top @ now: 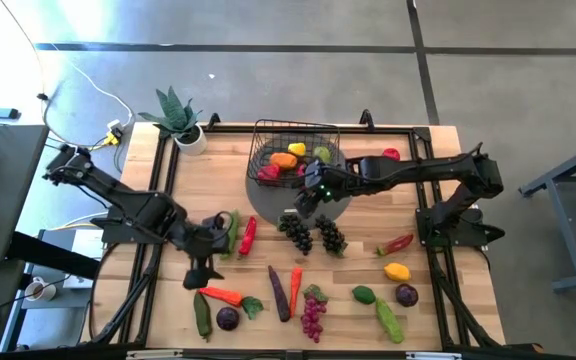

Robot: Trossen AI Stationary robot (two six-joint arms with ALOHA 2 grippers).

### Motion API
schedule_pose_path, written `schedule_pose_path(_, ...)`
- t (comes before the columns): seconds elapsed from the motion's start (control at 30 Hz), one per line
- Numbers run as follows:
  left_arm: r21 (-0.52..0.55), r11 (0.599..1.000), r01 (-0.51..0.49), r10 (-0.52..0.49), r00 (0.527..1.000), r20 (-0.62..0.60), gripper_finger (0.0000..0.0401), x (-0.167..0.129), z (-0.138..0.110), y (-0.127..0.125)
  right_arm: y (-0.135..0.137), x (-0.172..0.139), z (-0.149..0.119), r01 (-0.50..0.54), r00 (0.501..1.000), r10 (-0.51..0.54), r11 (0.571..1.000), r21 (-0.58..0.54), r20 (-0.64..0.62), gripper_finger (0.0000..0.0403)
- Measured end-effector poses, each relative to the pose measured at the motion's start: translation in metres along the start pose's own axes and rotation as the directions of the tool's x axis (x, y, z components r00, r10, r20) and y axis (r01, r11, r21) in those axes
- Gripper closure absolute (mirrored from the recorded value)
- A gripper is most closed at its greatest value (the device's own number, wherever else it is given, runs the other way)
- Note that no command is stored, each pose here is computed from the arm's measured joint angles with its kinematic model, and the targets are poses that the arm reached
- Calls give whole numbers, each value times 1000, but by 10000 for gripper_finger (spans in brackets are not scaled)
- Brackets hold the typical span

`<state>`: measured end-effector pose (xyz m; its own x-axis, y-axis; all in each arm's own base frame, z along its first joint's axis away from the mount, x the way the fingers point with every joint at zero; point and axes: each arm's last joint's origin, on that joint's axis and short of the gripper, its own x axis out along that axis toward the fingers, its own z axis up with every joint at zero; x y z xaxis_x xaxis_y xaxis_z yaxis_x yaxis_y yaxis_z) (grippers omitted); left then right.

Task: Build produce basket
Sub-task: Put the purple plum into the wire basket

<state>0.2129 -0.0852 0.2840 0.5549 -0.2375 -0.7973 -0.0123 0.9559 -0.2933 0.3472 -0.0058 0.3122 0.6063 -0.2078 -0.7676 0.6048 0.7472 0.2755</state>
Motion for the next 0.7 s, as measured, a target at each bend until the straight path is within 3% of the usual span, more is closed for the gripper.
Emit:
schedule_pose_path(0.3,116,988,104,-108,994,27,68,21,-4,-38,11,-3,-9,-24,1000,23,999,-27,-12,132)
schedule_pose_path(0.7,202,976,77,-70,997,-41,68,70,-23,-71,19,-6,-18,-37,999,37,999,-10,-29,132)
